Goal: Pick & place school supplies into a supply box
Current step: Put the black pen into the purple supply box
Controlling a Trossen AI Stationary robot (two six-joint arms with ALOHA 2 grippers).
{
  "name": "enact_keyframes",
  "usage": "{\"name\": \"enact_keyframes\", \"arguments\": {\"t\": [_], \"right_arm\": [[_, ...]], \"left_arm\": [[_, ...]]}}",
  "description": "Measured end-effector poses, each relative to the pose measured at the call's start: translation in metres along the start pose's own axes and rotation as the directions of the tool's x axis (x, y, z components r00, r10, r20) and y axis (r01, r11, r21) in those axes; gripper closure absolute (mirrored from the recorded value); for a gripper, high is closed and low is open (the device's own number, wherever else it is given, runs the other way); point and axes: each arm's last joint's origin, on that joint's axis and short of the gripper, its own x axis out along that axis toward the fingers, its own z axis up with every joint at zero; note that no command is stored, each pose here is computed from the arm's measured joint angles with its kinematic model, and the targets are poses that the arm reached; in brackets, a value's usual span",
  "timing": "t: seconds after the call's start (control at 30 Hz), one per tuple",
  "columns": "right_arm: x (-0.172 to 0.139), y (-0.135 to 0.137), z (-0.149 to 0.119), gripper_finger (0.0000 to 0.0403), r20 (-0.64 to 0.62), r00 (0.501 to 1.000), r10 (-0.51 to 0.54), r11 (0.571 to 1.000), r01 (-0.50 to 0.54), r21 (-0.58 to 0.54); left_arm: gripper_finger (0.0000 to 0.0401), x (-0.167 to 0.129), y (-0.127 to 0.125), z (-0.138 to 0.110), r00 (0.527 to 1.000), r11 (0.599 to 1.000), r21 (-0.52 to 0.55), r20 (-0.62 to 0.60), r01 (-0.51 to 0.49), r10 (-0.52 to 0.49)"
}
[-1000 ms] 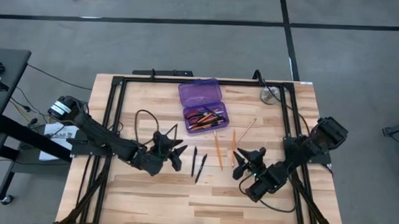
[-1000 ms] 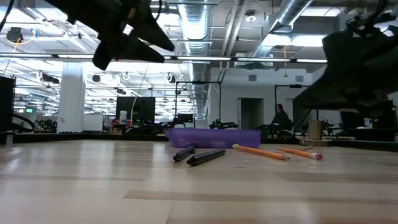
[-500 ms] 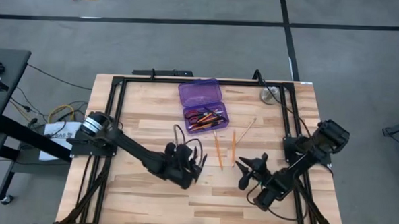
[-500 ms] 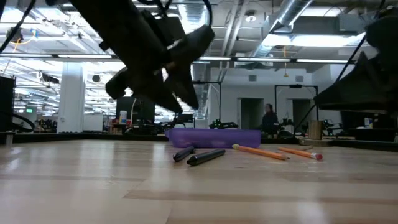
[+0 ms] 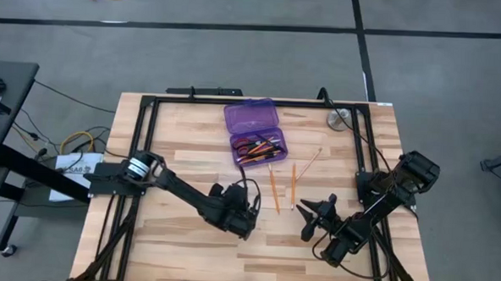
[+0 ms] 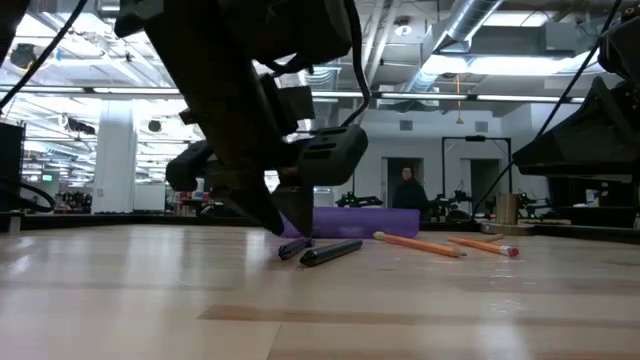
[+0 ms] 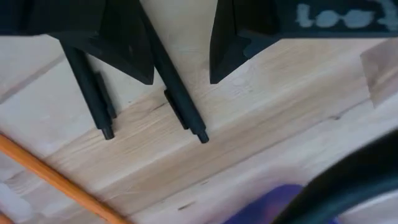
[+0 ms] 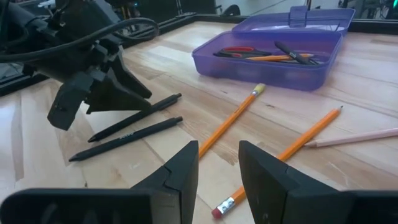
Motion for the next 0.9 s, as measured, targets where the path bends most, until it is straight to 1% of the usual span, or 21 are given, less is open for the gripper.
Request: {"name": "enact_keyframes", "arguments": {"t": [0.27,0.7,0.9], "right_arm": [[0.000,0.000,0.000,0.0295,0.000,1.000,0.000,1.000,0.000,0.000],[0.000,0.000,0.000,0.0295,-0.001,1.000,0.000,1.000,0.000,-0.001],[0.000,0.000,0.000,0.0295,-0.003,1.000,0.000,1.000,0.000,-0.001]], "left_arm": [[0.0257,0.008,0.002,0.001,0.997,1.000,-0.017,-0.075,-0.005,0.004],[0.0257,0.012,0.003,0.005,0.991,0.998,-0.054,-0.132,-0.008,0.001],[0.0265,0.024,0.005,-0.001,0.983,0.997,-0.053,-0.182,-0.049,0.039]]}}
